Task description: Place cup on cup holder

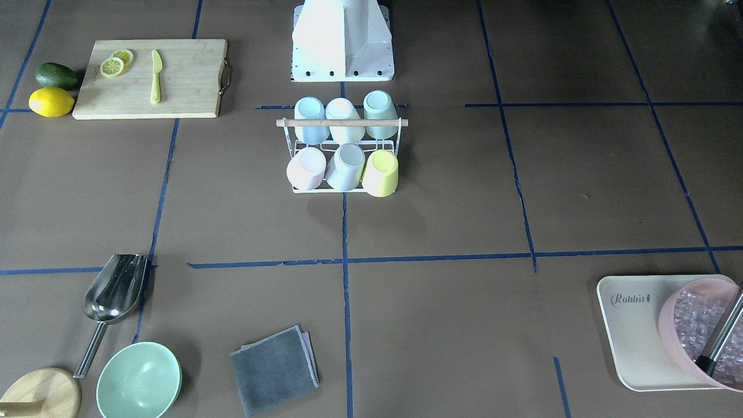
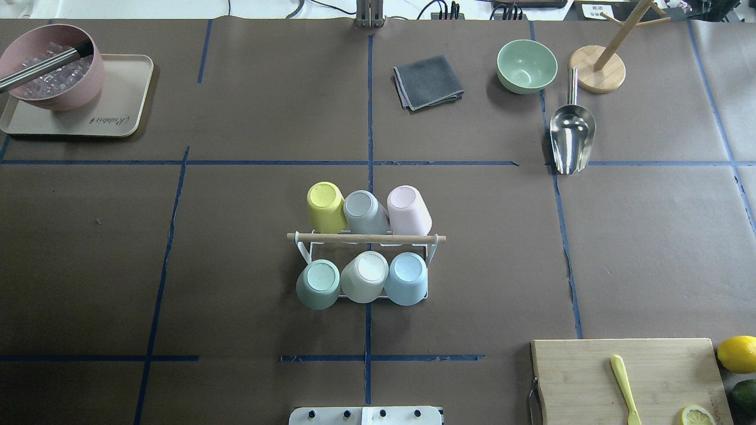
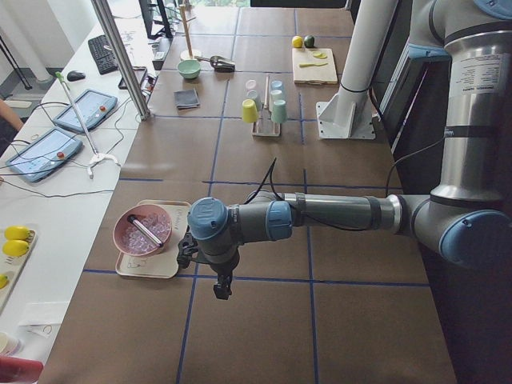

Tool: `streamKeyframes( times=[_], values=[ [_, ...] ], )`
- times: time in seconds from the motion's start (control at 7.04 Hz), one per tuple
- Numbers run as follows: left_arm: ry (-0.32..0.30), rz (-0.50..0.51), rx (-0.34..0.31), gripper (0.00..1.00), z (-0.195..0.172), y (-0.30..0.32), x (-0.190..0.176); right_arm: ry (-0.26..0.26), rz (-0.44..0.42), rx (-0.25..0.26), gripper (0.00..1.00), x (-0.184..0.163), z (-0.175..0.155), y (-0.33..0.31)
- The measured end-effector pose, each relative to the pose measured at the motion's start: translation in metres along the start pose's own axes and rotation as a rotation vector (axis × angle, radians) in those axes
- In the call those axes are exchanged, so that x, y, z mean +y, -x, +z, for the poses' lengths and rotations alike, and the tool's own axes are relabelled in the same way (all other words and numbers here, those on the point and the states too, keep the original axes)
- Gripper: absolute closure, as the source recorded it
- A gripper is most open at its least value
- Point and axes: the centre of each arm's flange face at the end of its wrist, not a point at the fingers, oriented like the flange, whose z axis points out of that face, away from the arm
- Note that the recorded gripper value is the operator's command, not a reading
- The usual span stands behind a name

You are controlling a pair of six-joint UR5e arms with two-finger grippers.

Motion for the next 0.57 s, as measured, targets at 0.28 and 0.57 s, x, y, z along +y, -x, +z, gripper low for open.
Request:
streamKeyframes(
  times=[0.28, 0.57],
  values=[
    [-0.005, 0.004, 0.0, 0.0, -0.0024, -0.0023, -0.0009, 0.0, 0.0, 0.001, 0.0, 0.0, 0.0, -0.0001],
    [-0.008, 0.007, -0.001, 0.0, -0.0043, -0.0041, -0.001, -0.002, -0.002, 0.003, 0.0, -0.0007, -0.0009, 0.0005]
  ],
)
